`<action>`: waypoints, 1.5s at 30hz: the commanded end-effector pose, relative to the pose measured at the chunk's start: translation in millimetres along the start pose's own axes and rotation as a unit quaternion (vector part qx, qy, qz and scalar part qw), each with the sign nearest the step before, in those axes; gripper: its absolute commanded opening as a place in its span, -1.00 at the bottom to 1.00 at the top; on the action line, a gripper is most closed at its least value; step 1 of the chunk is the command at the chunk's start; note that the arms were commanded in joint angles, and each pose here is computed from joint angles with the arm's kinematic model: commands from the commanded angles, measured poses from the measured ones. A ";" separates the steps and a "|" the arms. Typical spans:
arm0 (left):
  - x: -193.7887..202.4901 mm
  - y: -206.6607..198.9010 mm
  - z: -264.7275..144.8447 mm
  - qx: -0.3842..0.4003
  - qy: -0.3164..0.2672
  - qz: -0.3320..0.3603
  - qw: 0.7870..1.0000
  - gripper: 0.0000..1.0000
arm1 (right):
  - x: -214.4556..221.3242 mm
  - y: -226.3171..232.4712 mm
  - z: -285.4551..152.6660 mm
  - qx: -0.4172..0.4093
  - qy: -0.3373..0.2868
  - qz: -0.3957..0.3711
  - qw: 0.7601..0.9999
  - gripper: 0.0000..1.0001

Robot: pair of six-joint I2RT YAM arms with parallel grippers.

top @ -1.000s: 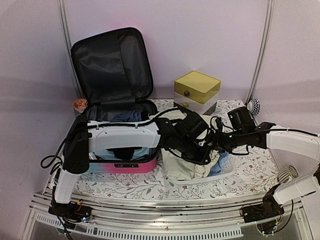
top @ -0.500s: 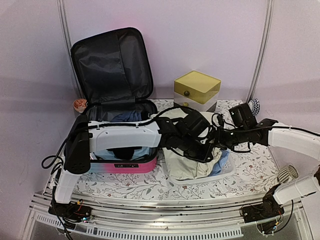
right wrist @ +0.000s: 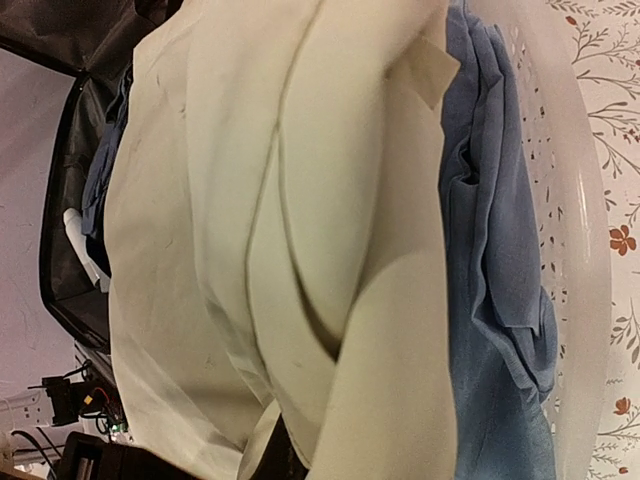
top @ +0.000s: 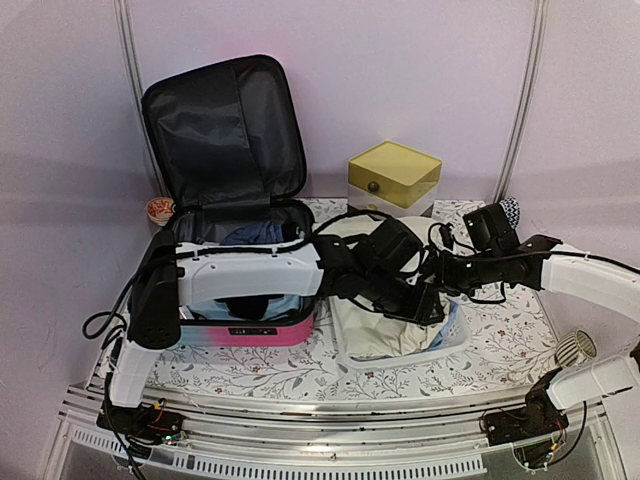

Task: Open, take out, and arrange the luggage
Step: Place the clothes in the bin.

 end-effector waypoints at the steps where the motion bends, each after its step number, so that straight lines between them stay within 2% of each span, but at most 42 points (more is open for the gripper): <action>1: -17.5 -66.3 -35.0 0.076 -0.063 0.067 0.993 0.50 | -17.2 0.0 4.7 0.007 -0.040 -0.012 0.999 -0.96; 3: -20.1 -65.4 -46.7 0.063 -0.076 0.074 0.992 0.77 | -16.7 -0.5 5.7 0.008 -0.039 -0.013 0.999 -0.96; 6: -25.2 -63.0 -66.0 0.040 -0.089 0.080 0.992 0.83 | -16.3 -1.1 4.9 0.009 -0.039 -0.015 0.999 -0.96; 12: -32.3 -40.4 -104.3 -0.012 -0.104 0.072 0.992 0.73 | -11.7 -5.4 3.3 0.011 -0.036 -0.010 0.999 -0.96; 18: -30.4 6.8 -133.4 -0.062 -0.109 0.043 0.991 0.62 | -1.8 -9.7 0.2 0.012 -0.016 0.011 1.000 -0.96; 27: -26.3 44.1 -178.3 -0.122 -0.136 0.031 0.983 0.63 | 3.1 -23.0 6.6 0.046 -0.008 0.015 0.999 -0.93; 32: -20.6 55.8 -193.8 -0.152 -0.141 0.031 0.978 0.70 | -1.2 -25.1 5.2 0.065 -0.018 0.002 0.998 -0.65; 35: -17.6 63.3 -200.9 -0.166 -0.143 0.030 0.975 0.72 | -7.5 -23.9 -3.7 0.079 -0.034 -0.007 0.996 -0.24; 37: -16.1 66.1 -205.9 -0.175 -0.145 0.031 0.973 0.73 | -12.7 -21.1 -12.9 0.086 -0.049 -0.014 0.995 -0.06; 40: -14.3 71.1 -215.6 -0.197 -0.151 0.034 0.968 0.78 | -21.2 -13.6 -27.9 0.089 -0.067 -0.027 0.993 0.03; 45: -10.8 79.8 -234.4 -0.226 -0.162 0.034 0.960 0.93 | -32.6 11.2 -45.0 0.049 -0.080 -0.053 0.994 0.03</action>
Point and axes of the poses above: each gripper's point midway between its finger pads, its own z axis out along the fingers, its own y axis along the line the jaws close on, x = y × z, the point moved 5 cm from there along -z, back along the fingers, and after that the axes turned 6 degrees about z, right-handed, at the moved point
